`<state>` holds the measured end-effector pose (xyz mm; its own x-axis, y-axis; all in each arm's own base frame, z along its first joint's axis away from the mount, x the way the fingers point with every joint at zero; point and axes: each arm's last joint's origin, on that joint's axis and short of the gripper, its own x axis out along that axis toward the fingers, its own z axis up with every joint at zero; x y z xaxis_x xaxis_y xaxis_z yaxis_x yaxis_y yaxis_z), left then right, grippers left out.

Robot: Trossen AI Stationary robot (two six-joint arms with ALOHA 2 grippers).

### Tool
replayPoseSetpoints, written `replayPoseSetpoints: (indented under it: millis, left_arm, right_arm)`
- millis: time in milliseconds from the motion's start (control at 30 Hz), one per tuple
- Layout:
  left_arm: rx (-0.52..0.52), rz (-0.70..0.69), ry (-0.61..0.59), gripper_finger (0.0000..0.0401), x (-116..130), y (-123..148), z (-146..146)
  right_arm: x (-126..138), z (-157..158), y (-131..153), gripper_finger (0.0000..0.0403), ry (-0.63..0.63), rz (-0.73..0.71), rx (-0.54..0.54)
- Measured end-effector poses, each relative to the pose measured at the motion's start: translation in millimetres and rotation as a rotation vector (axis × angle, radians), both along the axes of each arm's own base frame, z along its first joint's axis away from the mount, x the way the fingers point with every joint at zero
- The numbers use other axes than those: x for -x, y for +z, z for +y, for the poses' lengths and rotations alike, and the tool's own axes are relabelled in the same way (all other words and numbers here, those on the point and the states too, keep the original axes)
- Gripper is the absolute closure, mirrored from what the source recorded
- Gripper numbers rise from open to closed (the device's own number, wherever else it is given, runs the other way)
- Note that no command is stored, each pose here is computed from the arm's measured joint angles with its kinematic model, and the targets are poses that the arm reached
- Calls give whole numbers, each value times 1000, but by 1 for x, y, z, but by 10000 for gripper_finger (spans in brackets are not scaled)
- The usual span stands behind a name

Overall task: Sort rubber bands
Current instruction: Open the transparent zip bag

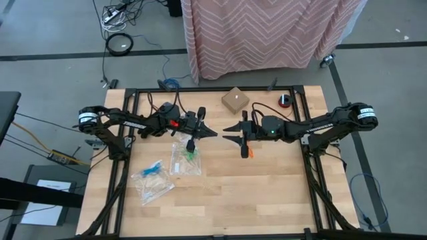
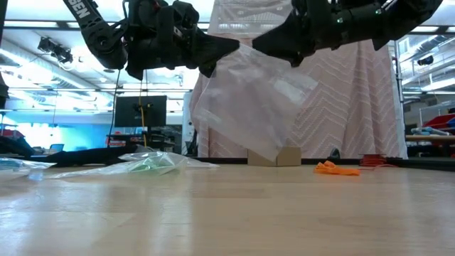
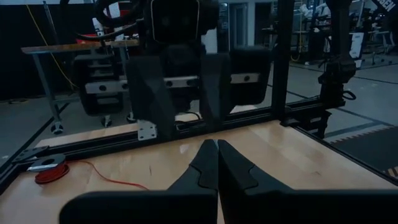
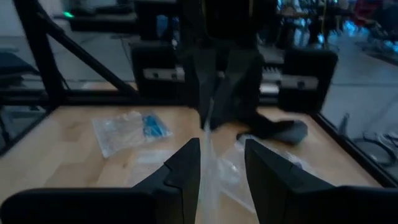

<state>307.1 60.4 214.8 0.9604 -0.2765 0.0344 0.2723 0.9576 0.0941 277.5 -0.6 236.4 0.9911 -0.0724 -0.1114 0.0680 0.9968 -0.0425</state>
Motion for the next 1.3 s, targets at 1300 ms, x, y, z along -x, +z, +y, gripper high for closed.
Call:
replayPoseSetpoints:
  millis: [1300]
  left_arm:
    - [0,-2,0,400,0,0,0]
  right_arm:
    - [1,-7,-7,290,-33,73,-26]
